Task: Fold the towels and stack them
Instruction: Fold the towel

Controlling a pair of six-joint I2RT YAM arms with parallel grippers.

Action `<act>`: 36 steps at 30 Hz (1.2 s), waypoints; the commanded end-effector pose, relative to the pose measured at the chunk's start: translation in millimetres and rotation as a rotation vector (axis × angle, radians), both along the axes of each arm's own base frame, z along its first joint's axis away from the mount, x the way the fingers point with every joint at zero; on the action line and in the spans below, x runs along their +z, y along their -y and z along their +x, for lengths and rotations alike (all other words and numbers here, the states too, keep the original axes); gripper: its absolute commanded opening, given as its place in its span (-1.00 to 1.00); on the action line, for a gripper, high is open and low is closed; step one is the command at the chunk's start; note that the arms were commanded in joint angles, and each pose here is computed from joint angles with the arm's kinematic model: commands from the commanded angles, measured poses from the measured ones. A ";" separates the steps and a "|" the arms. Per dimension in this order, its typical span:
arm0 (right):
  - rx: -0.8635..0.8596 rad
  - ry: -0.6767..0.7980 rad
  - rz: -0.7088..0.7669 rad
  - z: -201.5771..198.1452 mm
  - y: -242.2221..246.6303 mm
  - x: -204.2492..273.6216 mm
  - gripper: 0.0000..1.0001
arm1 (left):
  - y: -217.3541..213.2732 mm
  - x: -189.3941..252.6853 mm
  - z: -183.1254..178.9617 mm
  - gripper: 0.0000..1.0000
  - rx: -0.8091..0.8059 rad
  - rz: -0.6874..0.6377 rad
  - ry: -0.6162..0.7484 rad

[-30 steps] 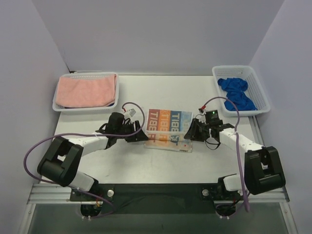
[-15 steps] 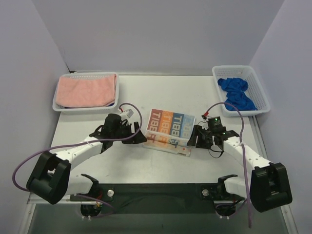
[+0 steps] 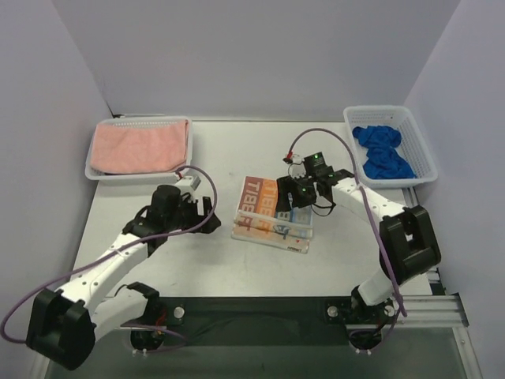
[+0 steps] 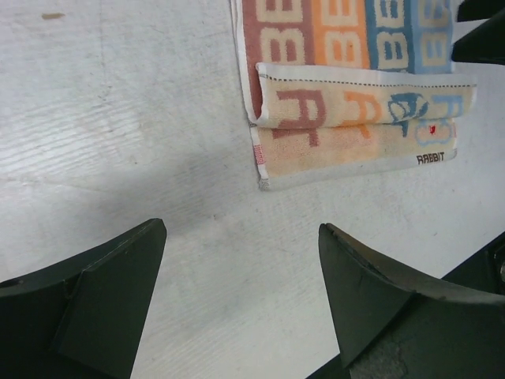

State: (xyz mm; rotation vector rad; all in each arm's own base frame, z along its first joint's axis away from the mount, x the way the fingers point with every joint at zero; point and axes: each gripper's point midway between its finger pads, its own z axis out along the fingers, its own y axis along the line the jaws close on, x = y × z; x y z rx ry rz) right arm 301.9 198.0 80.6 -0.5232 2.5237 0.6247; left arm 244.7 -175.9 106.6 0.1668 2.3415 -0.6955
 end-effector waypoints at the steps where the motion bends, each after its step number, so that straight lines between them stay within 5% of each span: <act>1: 0.126 -0.048 0.006 -5.1 -13.7 -9.1 0.26 | -17.5 19.7 0.0 0.79 0.010 0.055 0.098; 14: 0.291 -0.150 0.052 -18.1 -55.8 -35.4 0.28 | -57.5 77.3 -9.4 0.90 0.161 0.038 0.426; 36: 0.414 -0.211 0.076 -70.1 -71.8 -18.2 0.22 | -75.4 86.7 -3.5 0.95 0.253 0.075 0.480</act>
